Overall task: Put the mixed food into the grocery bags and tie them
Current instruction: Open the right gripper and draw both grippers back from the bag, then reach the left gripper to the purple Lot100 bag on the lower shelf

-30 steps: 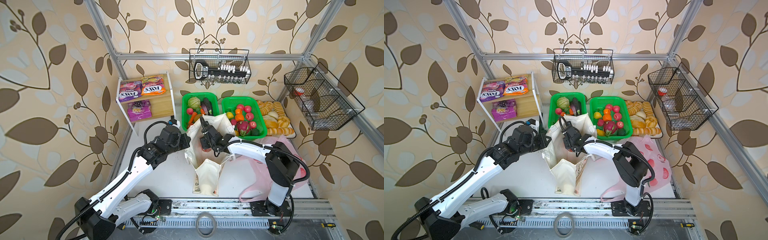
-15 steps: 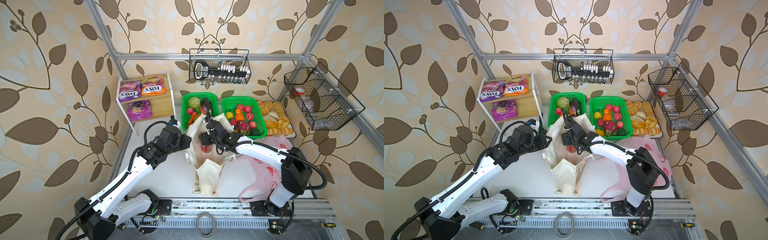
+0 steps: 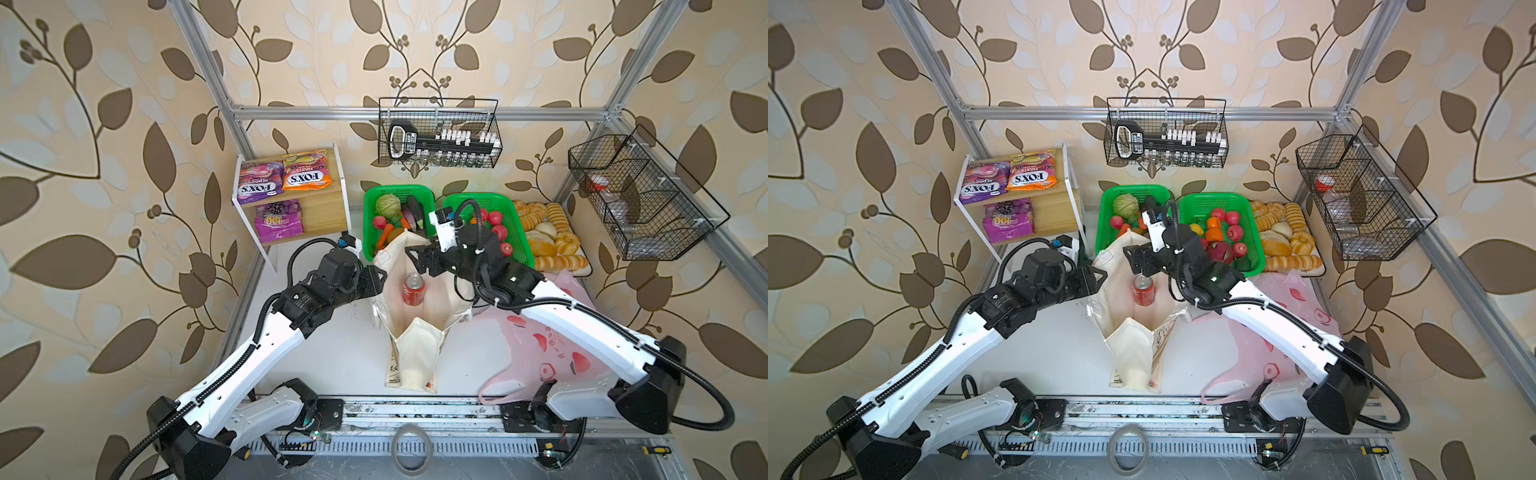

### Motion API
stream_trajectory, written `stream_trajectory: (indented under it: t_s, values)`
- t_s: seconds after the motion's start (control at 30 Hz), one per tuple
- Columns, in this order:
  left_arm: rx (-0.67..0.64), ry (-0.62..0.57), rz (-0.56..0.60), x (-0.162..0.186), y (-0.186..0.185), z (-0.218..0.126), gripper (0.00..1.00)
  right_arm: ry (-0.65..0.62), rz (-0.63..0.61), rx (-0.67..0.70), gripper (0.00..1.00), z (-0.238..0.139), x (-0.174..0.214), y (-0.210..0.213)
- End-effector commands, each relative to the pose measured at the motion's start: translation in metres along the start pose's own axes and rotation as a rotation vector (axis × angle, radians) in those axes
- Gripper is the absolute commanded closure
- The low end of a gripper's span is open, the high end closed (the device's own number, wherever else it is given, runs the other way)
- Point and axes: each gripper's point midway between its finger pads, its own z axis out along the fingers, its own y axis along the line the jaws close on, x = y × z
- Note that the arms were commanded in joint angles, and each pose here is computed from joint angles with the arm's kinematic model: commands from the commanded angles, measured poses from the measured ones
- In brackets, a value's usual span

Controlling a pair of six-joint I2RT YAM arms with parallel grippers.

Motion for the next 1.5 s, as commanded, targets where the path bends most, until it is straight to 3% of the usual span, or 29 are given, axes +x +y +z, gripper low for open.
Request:
stream_trajectory:
  t_s: [0.0,0.13,0.23,0.33,0.47,0.63,0.77,0.9,1.2,1.47]
  values:
    - [0.03,-0.106,0.163,-0.036,-0.024,-0.042,0.39,-0.08,-0.005,-0.06,0.16,-0.022,-0.015,0.005]
    - [-0.041,-0.186,0.309,-0.063,-0.027,-0.079,0.22,-0.151,0.005,-0.054,0.16,-0.048,-0.026,-0.005]
    - [-0.14,-0.259,0.35,-0.081,-0.017,-0.099,0.16,-0.189,0.026,-0.025,0.16,-0.063,-0.029,-0.018]
    - [-0.286,-0.299,0.349,-0.097,0.003,-0.113,0.16,-0.196,0.057,-0.004,0.16,-0.071,-0.03,-0.029]
    - [-0.389,-0.316,0.262,-0.11,0.036,-0.117,0.19,-0.21,0.082,-0.003,0.16,-0.078,-0.029,-0.036]
    - [-0.433,-0.295,0.053,-0.117,0.093,-0.104,0.21,-0.208,0.096,-0.025,0.15,-0.082,-0.03,-0.035]
    - [-0.412,-0.306,-0.066,-0.125,0.129,-0.086,0.34,-0.203,0.121,-0.038,0.15,-0.086,-0.026,-0.036]
    - [-0.434,-0.294,-0.124,-0.139,0.161,-0.065,0.37,-0.182,0.185,-0.052,0.15,-0.089,-0.019,-0.043]
    - [-0.617,-0.359,0.159,-0.175,0.219,-0.019,0.33,-0.175,0.205,-0.025,0.15,-0.094,-0.011,-0.063]
    - [-0.786,-0.389,0.326,-0.198,0.248,-0.007,0.24,-0.153,0.208,-0.01,0.15,-0.092,-0.004,-0.071]
